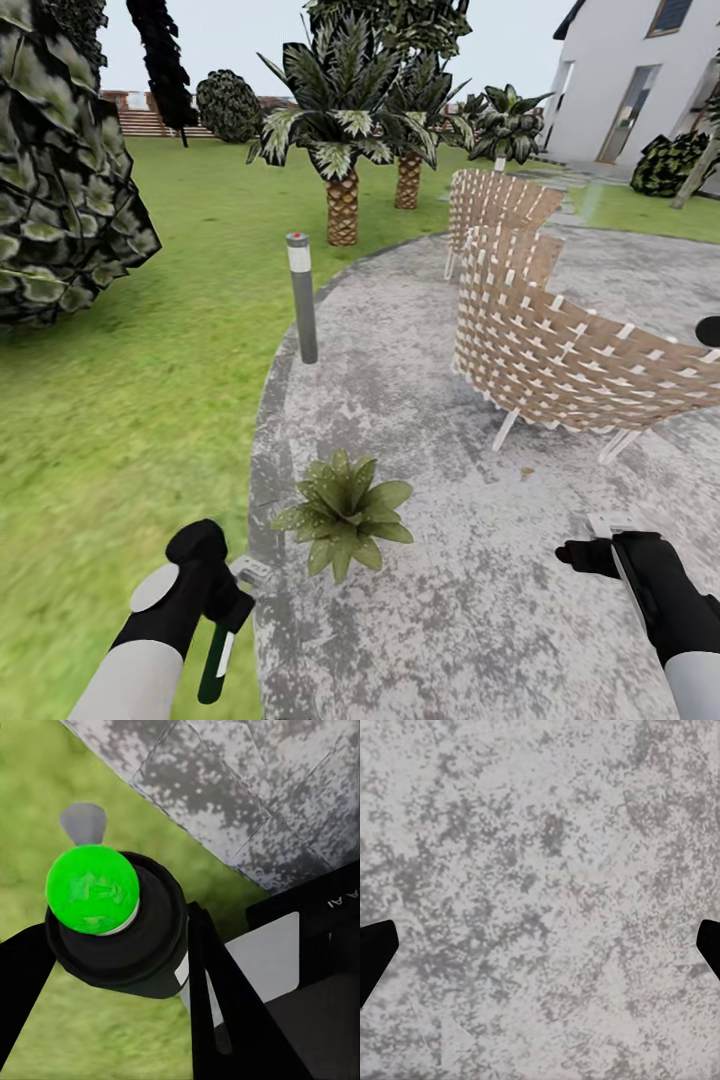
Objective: Pick up the pesticide atomizer in the garden and spray insectifuge to fully cover both potted plants in the garden.
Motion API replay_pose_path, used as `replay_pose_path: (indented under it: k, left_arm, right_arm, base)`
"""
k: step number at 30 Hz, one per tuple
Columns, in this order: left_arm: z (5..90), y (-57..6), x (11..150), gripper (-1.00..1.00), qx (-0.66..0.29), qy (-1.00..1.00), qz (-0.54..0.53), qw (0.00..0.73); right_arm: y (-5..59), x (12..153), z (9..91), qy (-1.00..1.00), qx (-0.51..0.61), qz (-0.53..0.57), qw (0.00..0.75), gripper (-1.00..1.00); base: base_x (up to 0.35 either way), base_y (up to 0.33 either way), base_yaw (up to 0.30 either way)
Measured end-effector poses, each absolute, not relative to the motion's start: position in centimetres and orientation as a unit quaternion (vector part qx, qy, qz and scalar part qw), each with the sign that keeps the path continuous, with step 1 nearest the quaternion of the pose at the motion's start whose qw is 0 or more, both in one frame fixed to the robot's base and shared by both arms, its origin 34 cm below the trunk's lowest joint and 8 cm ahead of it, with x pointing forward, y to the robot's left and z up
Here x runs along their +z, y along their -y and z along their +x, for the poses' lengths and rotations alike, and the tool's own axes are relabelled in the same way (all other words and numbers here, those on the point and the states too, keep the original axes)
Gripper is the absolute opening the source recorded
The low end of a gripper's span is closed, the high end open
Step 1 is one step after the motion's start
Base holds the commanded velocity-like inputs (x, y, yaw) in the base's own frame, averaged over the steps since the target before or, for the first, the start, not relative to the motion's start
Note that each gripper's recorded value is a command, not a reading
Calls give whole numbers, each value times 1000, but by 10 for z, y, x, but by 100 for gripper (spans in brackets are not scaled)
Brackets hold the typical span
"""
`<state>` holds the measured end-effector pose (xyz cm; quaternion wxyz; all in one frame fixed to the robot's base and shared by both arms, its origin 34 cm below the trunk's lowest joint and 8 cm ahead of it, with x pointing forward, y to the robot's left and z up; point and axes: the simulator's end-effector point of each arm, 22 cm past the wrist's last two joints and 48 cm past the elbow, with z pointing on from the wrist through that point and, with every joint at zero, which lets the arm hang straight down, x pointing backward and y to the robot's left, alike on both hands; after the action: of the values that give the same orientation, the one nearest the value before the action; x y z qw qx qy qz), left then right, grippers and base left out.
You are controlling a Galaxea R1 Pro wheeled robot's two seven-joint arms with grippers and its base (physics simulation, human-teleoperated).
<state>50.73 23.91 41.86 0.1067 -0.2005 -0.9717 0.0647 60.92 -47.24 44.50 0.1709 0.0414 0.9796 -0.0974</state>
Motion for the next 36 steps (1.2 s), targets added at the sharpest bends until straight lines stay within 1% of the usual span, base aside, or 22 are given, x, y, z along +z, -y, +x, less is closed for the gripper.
replay_pose_path:
  k: [11, 19, 24, 26, 31, 36]
  left_arm:
    - [507, -242, 418, -100, 62, 972, -197, 107]
    - [511, -243, 421, -100, 56, 972, -202, 103]
    - [512, -243, 421, -100, 55, 973, -201, 102]
    - [512, -243, 419, -100, 57, 973, -200, 103]
    - [511, -243, 421, -100, 61, 973, -196, 101]
    - [511, -243, 421, -100, 61, 973, -197, 102]
  right_arm:
    - [471, 444, 609, -980, -97, 43, 171, 100]
    - [466, 442, 608, -981, -91, 44, 168, 100]
    - [465, 438, 605, -982, -87, 46, 163, 100]
    - [463, 428, 598, -984, -84, 46, 150, 100]
    - [462, 426, 593, -985, -83, 47, 145, 100]
    - [464, 427, 594, -985, -84, 47, 146, 100]
  base:
    - [7, -6, 6]
    - [223, -216, 0]
    - [62, -263, 0]
    - [6, -130, 127]
    - [1, -22, 217]
    - [0, -1, 34]
